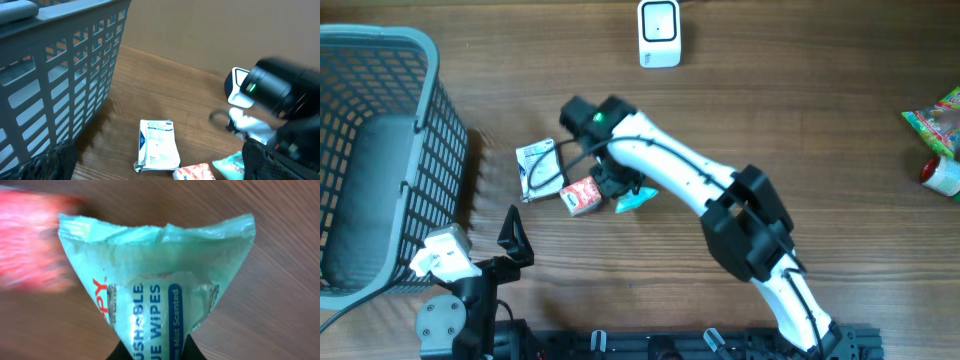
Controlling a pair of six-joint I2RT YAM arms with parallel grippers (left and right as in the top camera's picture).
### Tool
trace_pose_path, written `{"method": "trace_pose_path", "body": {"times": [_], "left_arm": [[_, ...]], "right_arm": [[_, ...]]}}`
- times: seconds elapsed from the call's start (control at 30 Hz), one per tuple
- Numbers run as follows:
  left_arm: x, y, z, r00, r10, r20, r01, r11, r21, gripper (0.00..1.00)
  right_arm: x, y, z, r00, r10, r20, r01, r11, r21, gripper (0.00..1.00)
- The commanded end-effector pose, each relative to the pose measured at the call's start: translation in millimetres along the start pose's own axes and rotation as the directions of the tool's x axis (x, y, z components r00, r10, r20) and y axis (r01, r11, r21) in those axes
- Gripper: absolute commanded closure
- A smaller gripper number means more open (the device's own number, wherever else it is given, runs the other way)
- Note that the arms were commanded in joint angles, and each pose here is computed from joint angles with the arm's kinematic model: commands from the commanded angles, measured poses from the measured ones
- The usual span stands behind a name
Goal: Scan the item barcode
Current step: 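Reach the right gripper to the mint-green wipes pack and grasp it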
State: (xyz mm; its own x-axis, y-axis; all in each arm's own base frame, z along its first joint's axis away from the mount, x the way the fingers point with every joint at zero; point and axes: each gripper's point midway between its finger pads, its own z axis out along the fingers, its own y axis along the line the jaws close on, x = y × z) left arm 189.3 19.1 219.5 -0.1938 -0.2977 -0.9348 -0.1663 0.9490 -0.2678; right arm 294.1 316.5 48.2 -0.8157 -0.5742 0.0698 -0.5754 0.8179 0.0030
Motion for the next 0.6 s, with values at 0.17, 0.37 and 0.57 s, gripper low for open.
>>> {"method": "trace_pose_path", "body": {"times": [0.17,0.37,0.57], "left_arm": [[1.7,-0.9,0.7,1.0,-0.004,-0.001,0.004,1.0,0.009,0.0],[1.7,-0.9,0.7,1.0,-0.004,-0.001,0.004,1.0,0.009,0.0],[1.7,-0.9,0.7,1.0,-0.004,-0.001,0.004,1.0,0.009,0.0]], "right_arm": [[17.0,8.9,-108.7,0.967,0.149,-0.207,-0.255,0.613,-0.747,0.96],[-7.4,14.4,-181.9,0.987,0.144,-0.076,-0.102,0.182,-0.978,0.96],[-10.7,22.9,-200.5,0.943,0.148,-0.298,-0.308,0.043,-0.951,0.96]]}}
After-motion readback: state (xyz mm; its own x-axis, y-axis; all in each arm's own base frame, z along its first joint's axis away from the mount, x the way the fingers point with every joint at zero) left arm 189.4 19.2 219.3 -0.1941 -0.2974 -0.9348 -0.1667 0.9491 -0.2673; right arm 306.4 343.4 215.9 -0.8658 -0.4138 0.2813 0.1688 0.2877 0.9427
